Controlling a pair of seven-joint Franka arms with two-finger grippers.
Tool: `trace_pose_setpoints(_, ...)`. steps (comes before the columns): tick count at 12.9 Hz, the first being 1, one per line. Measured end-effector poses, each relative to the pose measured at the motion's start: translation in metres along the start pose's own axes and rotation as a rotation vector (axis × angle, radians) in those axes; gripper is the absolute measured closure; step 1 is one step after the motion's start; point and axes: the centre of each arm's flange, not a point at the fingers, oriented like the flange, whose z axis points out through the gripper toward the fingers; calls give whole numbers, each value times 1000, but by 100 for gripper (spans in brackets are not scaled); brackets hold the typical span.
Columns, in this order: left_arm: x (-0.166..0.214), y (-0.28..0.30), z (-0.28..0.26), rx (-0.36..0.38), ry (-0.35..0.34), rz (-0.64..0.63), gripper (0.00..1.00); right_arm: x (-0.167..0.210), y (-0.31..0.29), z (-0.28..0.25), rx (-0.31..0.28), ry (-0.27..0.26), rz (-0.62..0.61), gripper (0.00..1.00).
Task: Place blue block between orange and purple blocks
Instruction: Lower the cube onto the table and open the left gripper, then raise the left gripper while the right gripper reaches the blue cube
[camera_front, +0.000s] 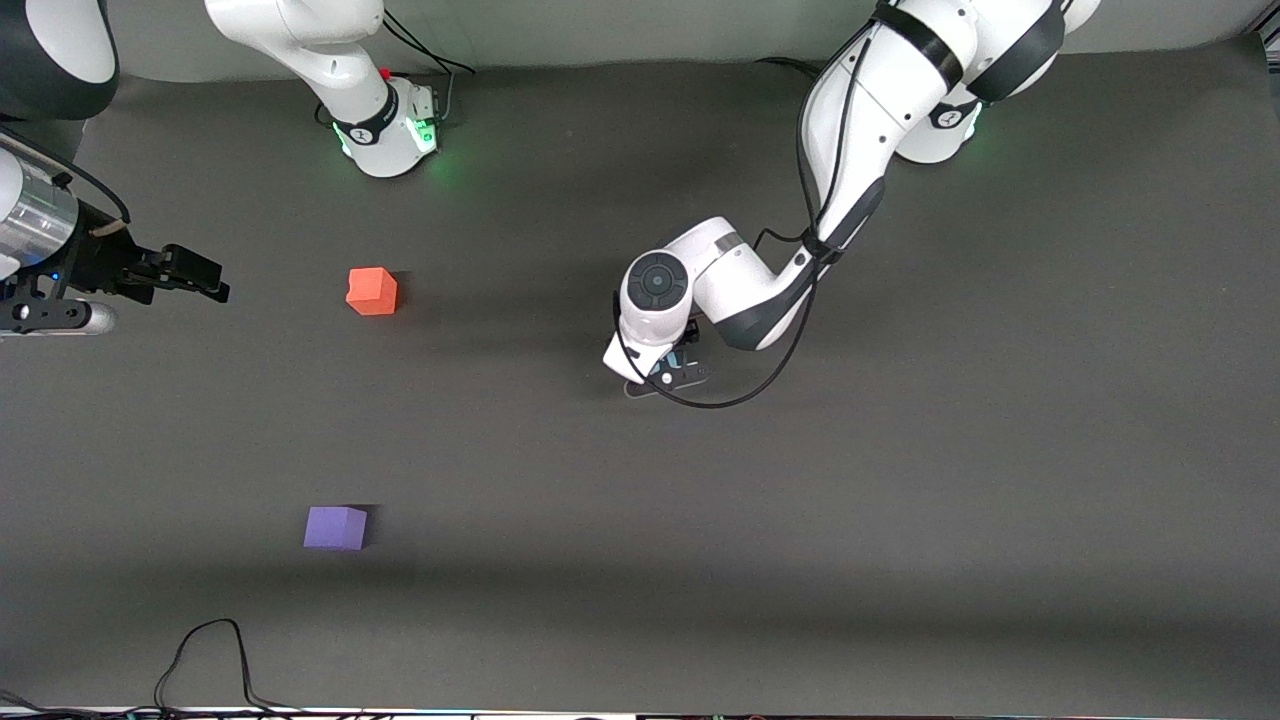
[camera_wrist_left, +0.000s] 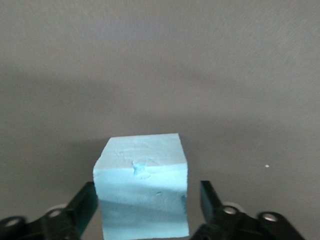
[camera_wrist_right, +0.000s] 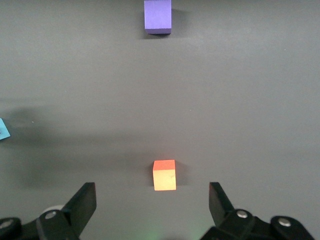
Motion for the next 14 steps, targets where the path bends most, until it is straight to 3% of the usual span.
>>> trace_pose_setpoints(3,20,-11,-59,23,33,-21,0,3,-10,7,2,-3,-12,0)
trace_pose_setpoints(6,72,-73,-167,62,32,-8,1,10,-51,20,25,0,-64,0)
trace_pose_setpoints(10,140,-203,-287,67,50,22,0,18,-157,45,77,45,-182,0)
trace_pose_setpoints(12,163,-262,-319,83,47,38,0,16,-229,56,100,36,-169,0)
trace_pose_setpoints(14,179,-316,-339,98,33,54,0,17,-297,78,80,28,-155,0)
